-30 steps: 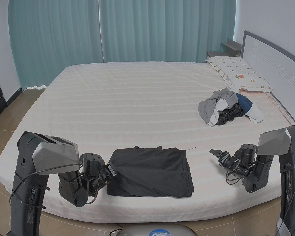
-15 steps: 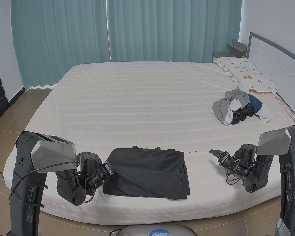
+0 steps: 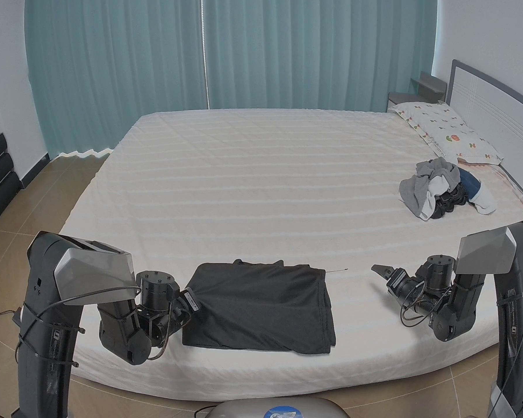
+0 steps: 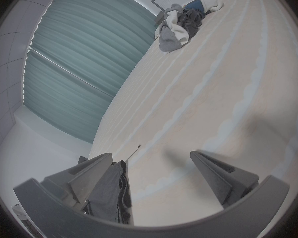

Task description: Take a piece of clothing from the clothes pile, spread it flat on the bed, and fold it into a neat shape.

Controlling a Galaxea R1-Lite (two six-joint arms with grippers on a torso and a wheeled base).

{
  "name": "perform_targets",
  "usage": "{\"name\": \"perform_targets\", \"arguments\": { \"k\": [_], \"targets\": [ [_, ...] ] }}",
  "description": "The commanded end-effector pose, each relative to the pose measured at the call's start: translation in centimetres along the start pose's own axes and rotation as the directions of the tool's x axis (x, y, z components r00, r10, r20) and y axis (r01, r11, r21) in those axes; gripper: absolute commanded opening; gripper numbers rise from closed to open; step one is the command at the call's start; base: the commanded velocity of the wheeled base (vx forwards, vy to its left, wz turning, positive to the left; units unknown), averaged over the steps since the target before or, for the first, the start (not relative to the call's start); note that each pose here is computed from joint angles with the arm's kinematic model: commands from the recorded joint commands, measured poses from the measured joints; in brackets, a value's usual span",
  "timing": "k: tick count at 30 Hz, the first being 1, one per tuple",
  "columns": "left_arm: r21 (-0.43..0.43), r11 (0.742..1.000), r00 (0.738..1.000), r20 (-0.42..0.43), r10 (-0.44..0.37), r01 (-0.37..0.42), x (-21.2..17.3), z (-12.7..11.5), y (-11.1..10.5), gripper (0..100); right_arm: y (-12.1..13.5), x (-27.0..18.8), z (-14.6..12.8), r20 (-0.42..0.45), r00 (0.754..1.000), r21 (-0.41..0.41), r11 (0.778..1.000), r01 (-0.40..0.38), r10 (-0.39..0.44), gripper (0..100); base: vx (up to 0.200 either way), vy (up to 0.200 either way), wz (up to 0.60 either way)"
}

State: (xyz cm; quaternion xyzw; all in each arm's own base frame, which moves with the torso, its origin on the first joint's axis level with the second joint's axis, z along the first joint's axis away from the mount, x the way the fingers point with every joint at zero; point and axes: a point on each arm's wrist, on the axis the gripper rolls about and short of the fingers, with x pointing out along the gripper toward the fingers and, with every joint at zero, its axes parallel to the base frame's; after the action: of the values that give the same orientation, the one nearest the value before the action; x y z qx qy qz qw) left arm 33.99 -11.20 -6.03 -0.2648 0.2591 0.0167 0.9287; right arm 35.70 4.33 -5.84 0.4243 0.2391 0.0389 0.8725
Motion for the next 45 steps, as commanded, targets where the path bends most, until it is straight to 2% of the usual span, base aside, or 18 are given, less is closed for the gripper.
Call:
{"name": "perform_targets", "arguments": {
  "k": [1, 10, 11, 17, 22, 25, 31, 34, 35, 38, 40, 41, 42, 45],
  "targets": [
    [0.002, 1.0, 1.0, -0.004, 0.002, -0.002, -0.1, -0.1, 0.0, 0, 0.0, 0.0, 0.0, -0.001, 1.0, -0.001, 1.0, 0.001, -0.001, 100, 0.0, 0.0, 0.0],
    [0.004, 1.0, 1.0, -0.018, 0.005, -0.005, -0.5, -0.4, 0.1, 0, 0.0, 0.0, 0.0, 0.0, 1.0, 0.0, 1.0, -0.001, 0.001, 100, 0.0, 0.0, 0.0],
    [0.004, 1.0, 1.0, -0.018, 0.005, -0.005, -0.5, -0.4, 0.1, 100, 0.0, 0.0, 0.0, 0.0, 1.0, 0.0, 1.0, -0.001, 0.001, 100, 0.0, 0.0, 0.0],
    [0.003, 1.0, 1.0, -0.024, 0.008, -0.008, -0.9, -0.5, 0.2, 100, 0.0, 0.0, 0.0, 0.001, 1.0, 0.0, 1.0, 0.0, 0.0, 100, 0.0, 0.0, 0.0],
    [-0.059, 0.998, 1.0, 0.005, -0.004, 0.004, -1.2, 0.6, -0.1, 100, 0.0, 0.0, 0.1, 0.009, 1.0, -0.004, 1.0, 0.003, -0.003, 100, 0.0, 0.0, 0.0],
    [-0.092, 0.996, 0.999, 0.034, -0.014, 0.017, -2.1, 1.8, -0.4, 100, 0.5, 0.2, 0.5, 0.051, 0.999, -0.043, 0.999, 0.009, -0.007, 100, 0.0, 0.0, 0.0],
    [-0.1, 0.992, 0.992, 0.112, -0.064, 0.076, -4.9, 4.9, -1.8, 100, 2.8, -1.1, 1.0, 0.097, 0.995, -0.128, 0.992, 0.015, -0.003, 100, 0.0, 0.0, 0.0],
    [-0.067, 0.992, 0.982, 0.163, -0.094, 0.107, -6.6, 6.5, -2.5, 100, 4.5, -3.4, 2.1, 0.155, 0.988, -0.199, 0.98, 0.029, 0.003, 100, 0.0, 0.0, 0.0],
    [-0.031, 0.993, 0.977, 0.186, -0.103, 0.11, -7.7, 7.2, -2.6, 100, 5.4, -4.4, 2.9, 0.184, 0.983, -0.233, 0.972, 0.023, 0.021, 100, 0.0, 0.0, 0.0],
    [0.039, 0.988, 0.95, 0.274, -0.152, 0.147, -11.7, 9.4, -2.9, 100, 8.0, -8.1, 4.4, 0.245, 0.967, -0.287, 0.958, -0.001, 0.074, 100, 0.0, 0.0, 0.0],
    [0.077, 0.981, 0.917, 0.348, -0.196, 0.18, -15.0, 10.9, -3.3, 100, 10.3, -11.5, 5.2, 0.282, 0.949, -0.322, 0.946, -0.044, 0.14, 100, 0.0, 0.0, 0.0],
    [0.082, 0.98, 0.915, 0.352, -0.199, 0.182, -15.2, 11.0, -3.3, 100, 10.4, -11.7, 5.2, 0.284, 0.948, -0.325, 0.944, -0.045, 0.144, 100, 0.0, 0.0, 0.0],
    [0.146, 0.972, 0.884, 0.408, -0.228, 0.183, -18.2, 12.0, -3.4, 100, 12.0, -15.0, 5.8, 0.316, 0.929, -0.39, 0.919, -0.058, 0.193, 100, 0.0, 0.0, 0.0],
    [0.238, 0.957, 0.83, 0.491, -0.264, 0.164, -23.4, 12.6, -2.6, 100, 13.7, -20.4, 6.1, 0.355, 0.9, -0.472, 0.879, -0.06, 0.252, 100, 0.0, 0.0, 0.0]
  ]
}}
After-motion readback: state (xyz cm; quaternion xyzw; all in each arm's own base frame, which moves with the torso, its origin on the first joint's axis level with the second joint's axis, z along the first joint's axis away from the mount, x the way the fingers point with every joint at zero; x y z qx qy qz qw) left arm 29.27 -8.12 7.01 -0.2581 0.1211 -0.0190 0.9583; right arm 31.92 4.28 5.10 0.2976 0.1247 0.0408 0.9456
